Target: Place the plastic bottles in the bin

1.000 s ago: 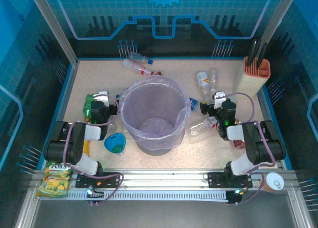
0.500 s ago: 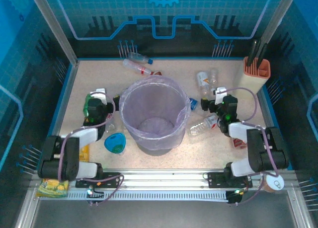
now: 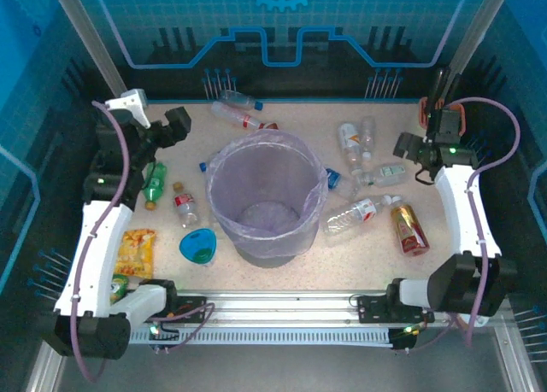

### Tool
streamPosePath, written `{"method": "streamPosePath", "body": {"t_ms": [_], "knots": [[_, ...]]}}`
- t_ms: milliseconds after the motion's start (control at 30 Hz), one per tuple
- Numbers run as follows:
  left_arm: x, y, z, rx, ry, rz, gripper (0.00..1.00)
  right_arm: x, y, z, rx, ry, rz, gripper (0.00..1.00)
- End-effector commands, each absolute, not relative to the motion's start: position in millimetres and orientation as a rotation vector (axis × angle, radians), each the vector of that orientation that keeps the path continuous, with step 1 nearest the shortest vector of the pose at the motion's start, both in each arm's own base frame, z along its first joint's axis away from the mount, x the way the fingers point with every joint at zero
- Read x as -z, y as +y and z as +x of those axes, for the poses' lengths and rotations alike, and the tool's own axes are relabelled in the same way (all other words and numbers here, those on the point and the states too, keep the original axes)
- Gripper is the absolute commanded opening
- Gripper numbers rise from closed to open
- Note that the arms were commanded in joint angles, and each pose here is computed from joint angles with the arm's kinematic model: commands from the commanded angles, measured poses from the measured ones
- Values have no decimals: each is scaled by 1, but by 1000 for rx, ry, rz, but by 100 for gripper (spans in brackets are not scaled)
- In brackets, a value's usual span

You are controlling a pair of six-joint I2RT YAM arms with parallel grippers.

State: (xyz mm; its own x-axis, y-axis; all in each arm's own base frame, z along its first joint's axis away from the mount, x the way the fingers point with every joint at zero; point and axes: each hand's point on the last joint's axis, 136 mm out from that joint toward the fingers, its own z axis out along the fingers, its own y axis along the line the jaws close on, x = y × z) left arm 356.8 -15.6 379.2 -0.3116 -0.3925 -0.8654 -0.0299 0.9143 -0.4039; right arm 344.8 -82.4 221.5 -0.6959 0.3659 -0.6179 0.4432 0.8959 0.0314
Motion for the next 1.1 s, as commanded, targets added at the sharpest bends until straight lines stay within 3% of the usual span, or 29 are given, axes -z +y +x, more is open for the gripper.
{"method": "streamPosePath", "body": {"t_ms": [0,67,400,667,1067], "knots": [[-352,-68,319,681,2143,-237,98,-153,-76,254,192,2880,714,99],[-355,-84,309,759,2184,-177,97,-137,-74,249,122,2934,698,95],[-313,-125,275,890,2373,-40,94,-94,-69,239,79,3145,628,95],[-295,-140,258,940,2429,-9,87,-65,-63,242,16,3237,594,92],[-274,-144,257,922,2476,-18,80,-58,-65,248,17,3215,584,68]]}}
